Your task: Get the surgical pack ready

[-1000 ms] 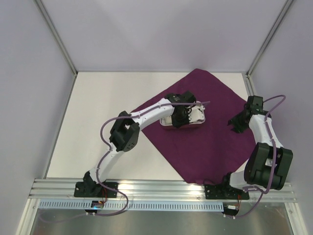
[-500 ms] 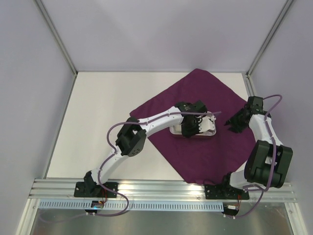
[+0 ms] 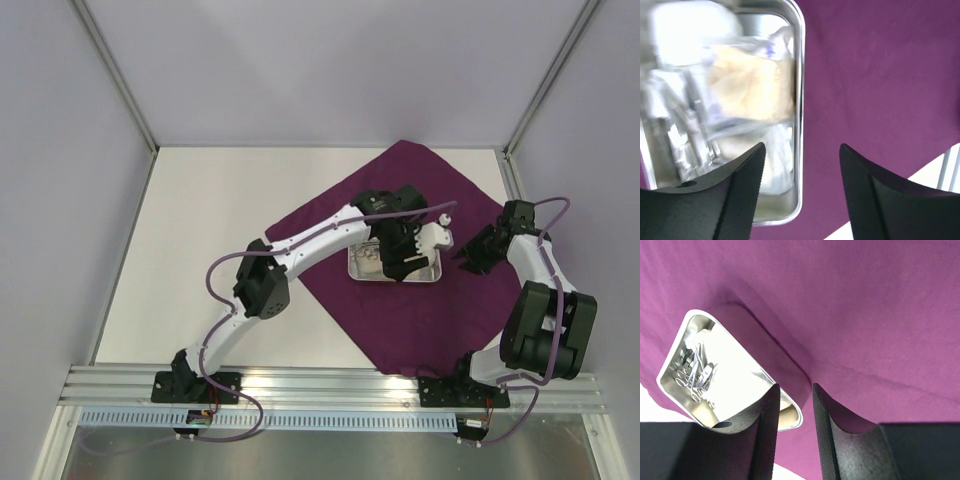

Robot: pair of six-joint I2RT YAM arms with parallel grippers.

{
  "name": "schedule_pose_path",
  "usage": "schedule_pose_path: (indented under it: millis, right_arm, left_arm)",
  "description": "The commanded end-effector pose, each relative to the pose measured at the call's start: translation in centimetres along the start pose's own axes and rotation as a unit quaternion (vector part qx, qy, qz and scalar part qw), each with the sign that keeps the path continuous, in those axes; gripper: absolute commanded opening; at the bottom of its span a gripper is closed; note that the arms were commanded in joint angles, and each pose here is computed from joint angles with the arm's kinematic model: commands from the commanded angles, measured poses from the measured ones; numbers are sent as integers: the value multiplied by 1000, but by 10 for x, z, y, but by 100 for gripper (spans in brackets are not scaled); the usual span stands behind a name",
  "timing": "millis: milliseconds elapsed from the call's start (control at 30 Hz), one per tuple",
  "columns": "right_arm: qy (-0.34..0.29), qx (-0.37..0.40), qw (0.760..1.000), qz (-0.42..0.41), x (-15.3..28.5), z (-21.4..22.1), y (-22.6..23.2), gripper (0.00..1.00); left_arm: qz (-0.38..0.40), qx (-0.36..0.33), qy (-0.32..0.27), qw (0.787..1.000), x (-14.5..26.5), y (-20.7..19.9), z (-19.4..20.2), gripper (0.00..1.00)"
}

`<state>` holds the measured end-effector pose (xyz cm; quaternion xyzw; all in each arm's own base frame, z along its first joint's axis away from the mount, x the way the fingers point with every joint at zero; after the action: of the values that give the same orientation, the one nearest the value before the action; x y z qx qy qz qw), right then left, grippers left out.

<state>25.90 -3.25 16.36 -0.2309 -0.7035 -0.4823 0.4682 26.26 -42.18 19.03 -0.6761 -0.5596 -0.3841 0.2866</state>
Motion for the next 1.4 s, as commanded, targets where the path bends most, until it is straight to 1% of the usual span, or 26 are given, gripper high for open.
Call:
schedule_pose_path:
  millis: [0, 33, 67, 100, 133, 167, 200, 233, 267, 300, 333, 367, 400, 500, 567, 667, 800, 933, 1033, 1067, 1100, 1133, 1167, 1200, 1233, 1367]
  right_arm:
    - [-35, 15, 999, -20, 12, -11, 12, 35]
    - [-37, 18, 999, -19, 14, -11, 12, 35]
    - [-39, 19, 999, -20, 15, -11, 13, 35]
    - [-41, 20, 999, -21, 16, -11, 13, 35]
    - [-42, 21, 999, -20, 16, -11, 12, 35]
    - [-44, 19, 999, -22, 18, -11, 13, 35]
    - [-44, 19, 999, -23, 17, -10, 12, 35]
    - [-42, 18, 999, -24, 16, -10, 12, 35]
    - [-41, 16, 999, -26, 16, -9, 11, 35]
    - [-40, 15, 999, -25, 15, -9, 11, 35]
    - [-38, 14, 999, -26, 13, -8, 10, 35]
    - [-37, 14, 999, -25, 13, -8, 10, 35]
    - [-35, 13, 999, -23, 12, -8, 9, 35]
    - [-33, 13, 999, -21, 9, -7, 7, 35]
    - [-33, 12, 999, -17, 8, -6, 5, 35]
    - [-32, 13, 999, -12, 7, -5, 3, 35]
    - [-31, 13, 999, -6, 6, -5, 0, 35]
    - [-31, 12, 999, -3, 5, -3, -2, 35]
    - [-30, 7, 1000, 1, 3, -2, -4, 35]
    - [-30, 6, 1000, 0, 4, -1, -4, 35]
    - [-30, 7, 1000, 1, 4, -1, -5, 35]
    - [-32, 7, 999, 1, 4, -1, -5, 35]
    - [-33, 7, 999, 1, 5, 0, -5, 35]
    - [-33, 8, 999, 3, 6, 0, -6, 35]
    - [-35, 7, 999, 3, 6, 0, -6, 35]
    - [-34, 9, 999, 2, 6, 0, -6, 35]
  left_arm:
    - [-48, 32, -67, 996, 77, 8, -16, 71]
    - [-56, 51, -71, 995, 87, 13, -11, 72]
    - [-76, 96, -73, 990, 108, 25, 5, 72]
    - [-84, 121, -69, 987, 116, 30, 16, 72]
    - [-90, 156, -44, 983, 115, 36, 39, 72]
    - [-120, 199, -39, 972, 136, 47, 63, 73]
    - [-141, 222, -30, 964, 141, 56, 82, 74]
    - [-169, 249, -5, 954, 145, 62, 103, 75]
    - [-173, 277, 21, 945, 143, 62, 126, 76]
    - [-194, 326, 34, 925, 156, 72, 159, 77]
    - [-201, 350, 47, 914, 159, 75, 177, 78]
    - [-198, 377, 60, 903, 157, 76, 198, 83]
    - [-208, 405, 66, 888, 165, 81, 223, 84]
    - [-203, 437, 94, 871, 164, 85, 261, 85]
    - [-191, 439, 108, 871, 154, 84, 272, 84]
    - [-181, 442, 105, 872, 137, 85, 282, 79]
    - [-166, 456, 122, 866, 117, 88, 293, 73]
    - [-134, 445, 138, 874, 94, 81, 290, 70]
    - [-128, 445, 157, 872, 81, 77, 294, 62]
    - [-127, 450, 157, 870, 79, 77, 295, 53]
    - [-123, 452, 156, 869, 77, 76, 295, 46]
    - [-121, 452, 157, 870, 76, 76, 296, 38]
    - [-121, 448, 156, 872, 76, 76, 296, 20]
    - [-122, 446, 158, 872, 78, 76, 297, 8]
    - [-125, 444, 159, 873, 79, 76, 296, 0]
    - [-136, 447, 155, 870, 91, 79, 304, 0]
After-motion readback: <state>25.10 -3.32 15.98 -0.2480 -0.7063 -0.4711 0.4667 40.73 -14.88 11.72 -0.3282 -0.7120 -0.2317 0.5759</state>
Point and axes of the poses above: each gripper's point midway between its finger pads, its own x axis back along the fingers, its own y axis along the line the jaws close on, z = x × y, the point moved 10 cm from there along x, back along the fingers, and after that the axes turned 13 degrees about -x, right-handed, at the moved point
